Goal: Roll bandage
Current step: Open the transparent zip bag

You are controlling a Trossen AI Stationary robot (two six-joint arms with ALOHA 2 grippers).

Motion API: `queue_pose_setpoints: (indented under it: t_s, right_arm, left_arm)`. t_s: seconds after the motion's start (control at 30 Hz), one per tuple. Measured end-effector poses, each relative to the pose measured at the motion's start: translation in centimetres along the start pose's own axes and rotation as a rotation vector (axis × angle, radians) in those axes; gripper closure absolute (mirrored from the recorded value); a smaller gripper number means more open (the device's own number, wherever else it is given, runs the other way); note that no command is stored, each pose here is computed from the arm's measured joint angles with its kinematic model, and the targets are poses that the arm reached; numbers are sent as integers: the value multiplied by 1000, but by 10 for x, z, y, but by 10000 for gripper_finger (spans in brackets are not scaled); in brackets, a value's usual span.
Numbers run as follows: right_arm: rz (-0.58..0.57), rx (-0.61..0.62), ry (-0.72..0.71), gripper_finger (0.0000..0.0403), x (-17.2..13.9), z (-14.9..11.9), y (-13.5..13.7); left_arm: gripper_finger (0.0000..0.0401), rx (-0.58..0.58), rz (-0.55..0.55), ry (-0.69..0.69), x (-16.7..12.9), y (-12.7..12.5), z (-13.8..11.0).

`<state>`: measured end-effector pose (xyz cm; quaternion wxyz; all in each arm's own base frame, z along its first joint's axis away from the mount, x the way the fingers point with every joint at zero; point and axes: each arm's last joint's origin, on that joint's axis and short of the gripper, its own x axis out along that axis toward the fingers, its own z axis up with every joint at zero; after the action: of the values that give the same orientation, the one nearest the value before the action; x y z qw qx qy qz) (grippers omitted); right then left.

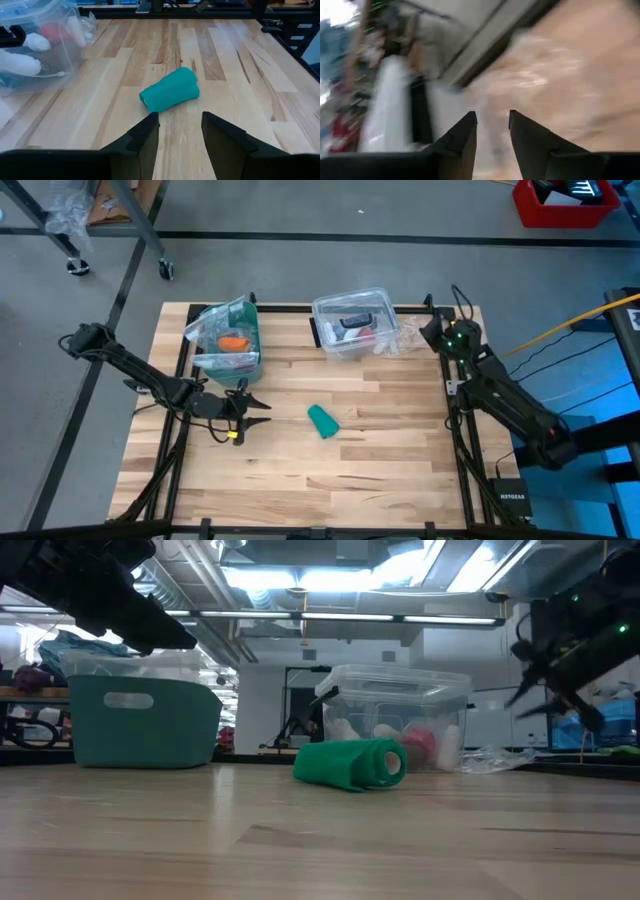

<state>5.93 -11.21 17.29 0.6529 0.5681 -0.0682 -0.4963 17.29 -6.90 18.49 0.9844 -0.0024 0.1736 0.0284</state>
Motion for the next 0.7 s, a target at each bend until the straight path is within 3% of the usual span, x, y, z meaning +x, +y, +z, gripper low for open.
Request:
queue_pose_setpoints:
  t_s: [0.17,0.33,0.53,0.7]
  right_arm:
    - [-98,64,-51,283,5,1,-6]
    - [-160,148,-10,283,7,-2,-12]
    - [-333,170,70,283,3,-11,-28]
    - [-424,162,40,283,1,-12,-34]
  left_arm:
    - [260,0,0,0,0,0,0]
    - [260,-2,0,0,0,0,0]
    - [260,4,0,0,0,0,0]
    - [260,8,0,1,0,0,0]
